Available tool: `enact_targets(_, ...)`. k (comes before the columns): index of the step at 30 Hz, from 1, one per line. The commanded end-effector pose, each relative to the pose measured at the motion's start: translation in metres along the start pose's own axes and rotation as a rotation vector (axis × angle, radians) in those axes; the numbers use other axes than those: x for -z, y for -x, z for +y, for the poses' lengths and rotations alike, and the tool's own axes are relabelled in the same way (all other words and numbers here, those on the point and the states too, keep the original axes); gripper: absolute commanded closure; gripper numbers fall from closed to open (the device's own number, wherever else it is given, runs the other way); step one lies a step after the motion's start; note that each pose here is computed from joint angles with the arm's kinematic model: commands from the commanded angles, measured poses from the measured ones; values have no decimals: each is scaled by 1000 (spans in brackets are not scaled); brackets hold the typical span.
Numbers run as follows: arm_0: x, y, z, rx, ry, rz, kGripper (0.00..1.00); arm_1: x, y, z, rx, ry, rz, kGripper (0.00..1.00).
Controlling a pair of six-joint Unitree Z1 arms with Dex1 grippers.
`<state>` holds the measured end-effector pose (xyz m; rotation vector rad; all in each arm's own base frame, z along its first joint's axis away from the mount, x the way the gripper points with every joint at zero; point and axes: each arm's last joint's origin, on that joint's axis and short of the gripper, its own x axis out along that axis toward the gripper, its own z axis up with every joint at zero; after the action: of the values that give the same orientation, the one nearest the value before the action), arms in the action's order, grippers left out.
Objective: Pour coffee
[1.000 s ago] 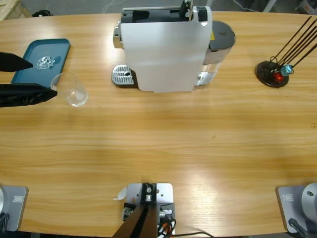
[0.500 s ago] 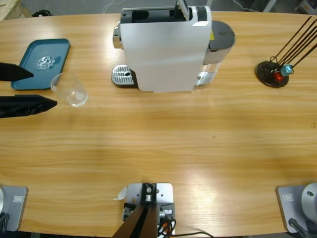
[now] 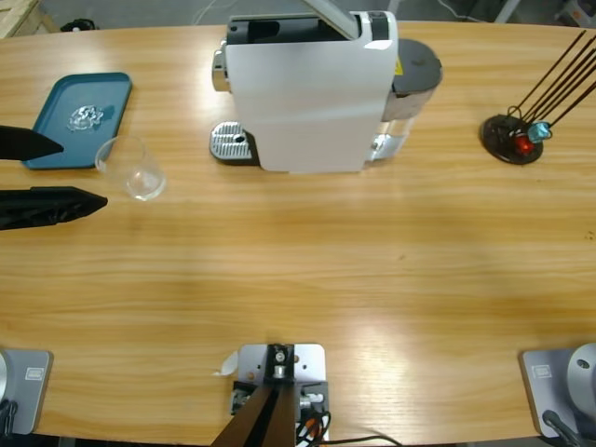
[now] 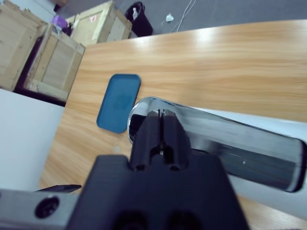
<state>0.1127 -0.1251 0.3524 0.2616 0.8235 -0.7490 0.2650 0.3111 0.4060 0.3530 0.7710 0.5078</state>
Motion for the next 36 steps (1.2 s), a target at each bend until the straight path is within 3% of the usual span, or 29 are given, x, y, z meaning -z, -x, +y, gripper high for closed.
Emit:
enact_targets(1,14,-4,3,-21,12,44,9,52,-71,-15,66,47,195,1000)
enact_targets(16,19,-12,4,-34,12,70,4,94,-123,-41,158,60,306,1000)
enact_targets(36,20,-15,7,-46,24,79,4,126,-145,-64,224,71,389,1000)
